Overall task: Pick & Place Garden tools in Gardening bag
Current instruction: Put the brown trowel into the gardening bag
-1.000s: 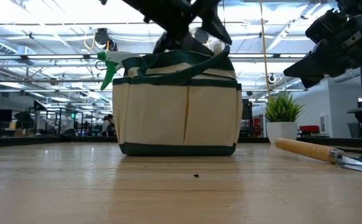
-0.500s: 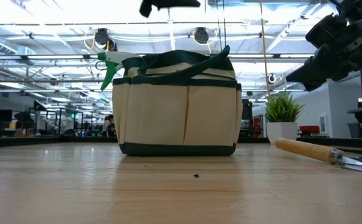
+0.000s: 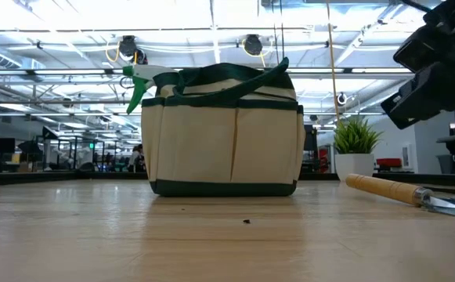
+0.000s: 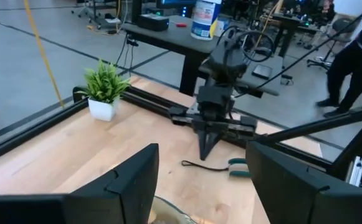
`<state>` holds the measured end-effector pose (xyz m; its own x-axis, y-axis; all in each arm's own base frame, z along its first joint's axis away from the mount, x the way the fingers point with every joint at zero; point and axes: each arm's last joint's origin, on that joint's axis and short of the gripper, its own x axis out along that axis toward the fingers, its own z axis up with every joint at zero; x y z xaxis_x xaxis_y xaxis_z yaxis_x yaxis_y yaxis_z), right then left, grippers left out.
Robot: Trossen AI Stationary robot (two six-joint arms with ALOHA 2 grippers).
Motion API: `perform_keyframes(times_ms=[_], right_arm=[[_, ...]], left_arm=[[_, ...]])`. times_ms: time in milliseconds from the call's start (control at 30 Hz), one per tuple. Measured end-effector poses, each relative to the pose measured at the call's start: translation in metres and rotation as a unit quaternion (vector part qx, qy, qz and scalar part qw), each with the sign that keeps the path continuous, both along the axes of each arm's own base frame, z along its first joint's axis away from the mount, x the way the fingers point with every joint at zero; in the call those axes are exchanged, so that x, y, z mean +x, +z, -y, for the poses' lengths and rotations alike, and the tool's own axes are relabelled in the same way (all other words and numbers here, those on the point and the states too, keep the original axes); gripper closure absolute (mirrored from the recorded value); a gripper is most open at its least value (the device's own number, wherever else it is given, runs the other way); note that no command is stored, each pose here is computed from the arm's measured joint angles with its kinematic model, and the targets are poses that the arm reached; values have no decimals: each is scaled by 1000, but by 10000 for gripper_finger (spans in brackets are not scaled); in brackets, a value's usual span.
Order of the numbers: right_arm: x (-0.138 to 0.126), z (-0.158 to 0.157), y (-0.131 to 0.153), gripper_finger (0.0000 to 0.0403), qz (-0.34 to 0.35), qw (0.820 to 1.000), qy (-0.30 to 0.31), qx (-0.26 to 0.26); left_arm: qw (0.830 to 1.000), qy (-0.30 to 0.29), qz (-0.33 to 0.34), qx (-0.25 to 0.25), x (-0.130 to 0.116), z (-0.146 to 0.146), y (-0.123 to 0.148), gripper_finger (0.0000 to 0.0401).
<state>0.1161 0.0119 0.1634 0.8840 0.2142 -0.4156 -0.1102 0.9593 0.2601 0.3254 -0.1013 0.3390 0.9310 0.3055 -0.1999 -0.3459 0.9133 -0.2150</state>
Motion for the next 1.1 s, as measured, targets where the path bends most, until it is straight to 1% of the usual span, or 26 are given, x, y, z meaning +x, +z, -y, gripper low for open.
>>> perform_keyframes(times_ms=[233, 300, 367, 500, 700, 833, 1000, 1100], right_arm=[[0, -16, 0, 403, -9, 998, 55, 26], [1, -21, 3, 403, -15, 997, 68, 22], [3, -27, 10, 403, -14, 997, 71, 16], [12, -39, 30, 403, -17, 997, 79, -1], [33, -62, 53, 403, -48, 993, 106, -13], [48, -77, 57, 403, -104, 989, 101, -3], [64, -91, 58, 403, -178, 982, 63, -2], [73, -96, 57, 403, -209, 977, 35, 20]], left_arm=[[1000, -2, -5, 4, -9, -2, 7, 158], [1000, -6, -11, 10, -12, -2, 8, 158], [1000, -7, -7, 12, -15, -2, 12, 158], [999, -18, -11, 32, -23, -2, 19, 158], [998, -35, -15, 49, -37, 0, 28, 158], [997, -51, -30, 49, -45, 8, 27, 158], [995, -74, -34, 52, -51, 22, 26, 158], [994, -88, -33, 52, -55, 30, 26, 158]])
